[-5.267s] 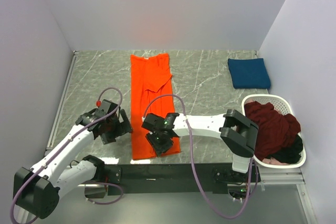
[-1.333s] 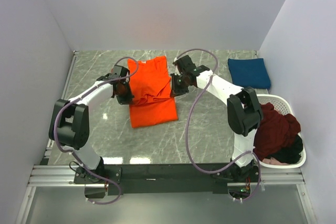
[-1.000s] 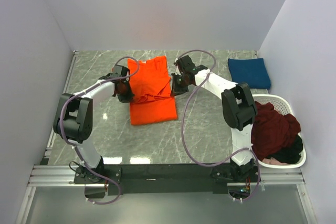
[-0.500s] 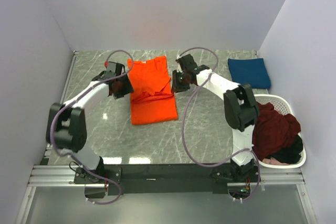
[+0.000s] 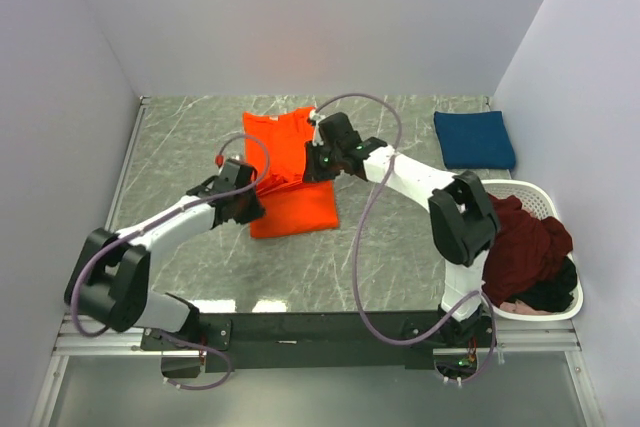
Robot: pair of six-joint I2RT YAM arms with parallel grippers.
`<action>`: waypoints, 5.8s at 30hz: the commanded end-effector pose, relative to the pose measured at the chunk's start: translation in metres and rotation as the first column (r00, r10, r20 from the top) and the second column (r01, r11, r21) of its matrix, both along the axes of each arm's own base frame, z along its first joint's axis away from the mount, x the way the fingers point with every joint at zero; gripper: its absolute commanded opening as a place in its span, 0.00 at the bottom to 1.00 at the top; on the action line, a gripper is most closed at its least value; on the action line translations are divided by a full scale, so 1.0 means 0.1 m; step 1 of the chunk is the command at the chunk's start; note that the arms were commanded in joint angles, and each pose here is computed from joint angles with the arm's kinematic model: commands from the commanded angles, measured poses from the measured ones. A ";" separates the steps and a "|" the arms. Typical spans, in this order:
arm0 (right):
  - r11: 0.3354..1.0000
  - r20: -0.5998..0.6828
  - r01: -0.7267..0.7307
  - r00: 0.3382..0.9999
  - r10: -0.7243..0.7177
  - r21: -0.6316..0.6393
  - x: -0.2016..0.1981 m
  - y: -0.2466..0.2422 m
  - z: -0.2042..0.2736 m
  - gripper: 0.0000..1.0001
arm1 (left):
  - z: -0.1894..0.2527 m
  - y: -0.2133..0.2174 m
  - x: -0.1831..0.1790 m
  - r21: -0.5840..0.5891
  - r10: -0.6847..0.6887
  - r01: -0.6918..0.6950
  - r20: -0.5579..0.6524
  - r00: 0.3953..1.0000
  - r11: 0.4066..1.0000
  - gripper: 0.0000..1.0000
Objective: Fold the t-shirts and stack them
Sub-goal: Fold the tshirt
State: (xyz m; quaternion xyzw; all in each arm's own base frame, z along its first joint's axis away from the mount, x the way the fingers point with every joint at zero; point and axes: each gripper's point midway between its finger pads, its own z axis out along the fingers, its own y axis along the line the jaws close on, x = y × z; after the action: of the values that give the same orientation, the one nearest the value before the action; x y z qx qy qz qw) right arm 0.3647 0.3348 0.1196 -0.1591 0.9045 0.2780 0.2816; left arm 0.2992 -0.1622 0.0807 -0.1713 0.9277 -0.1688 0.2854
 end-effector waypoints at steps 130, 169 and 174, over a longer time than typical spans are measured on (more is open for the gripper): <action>0.858 -0.304 0.001 0.935 0.181 0.513 -0.63 -0.06 -0.44 0.36 | 0.39 0.48 -0.42 -0.129 0.080 -0.053 0.214 0.974 0.990 0.74; 0.945 -0.112 0.283 0.947 -0.303 -0.164 -0.69 -1.33 -0.59 0.52 | -0.38 0.06 -0.33 0.081 -0.002 0.009 -0.093 0.996 0.997 0.46; 0.941 -0.087 0.271 0.952 -0.293 -0.204 -0.68 -1.24 -0.60 0.53 | -0.50 0.04 -0.34 0.115 -0.011 0.027 -0.131 0.991 0.993 0.45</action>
State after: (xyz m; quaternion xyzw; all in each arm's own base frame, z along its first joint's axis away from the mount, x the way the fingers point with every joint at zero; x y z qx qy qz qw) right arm 0.2813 0.2070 0.0476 -0.0299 0.9587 0.1796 0.2184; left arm 0.2564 -0.1561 0.0265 -0.1686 0.9529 -0.1178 0.2228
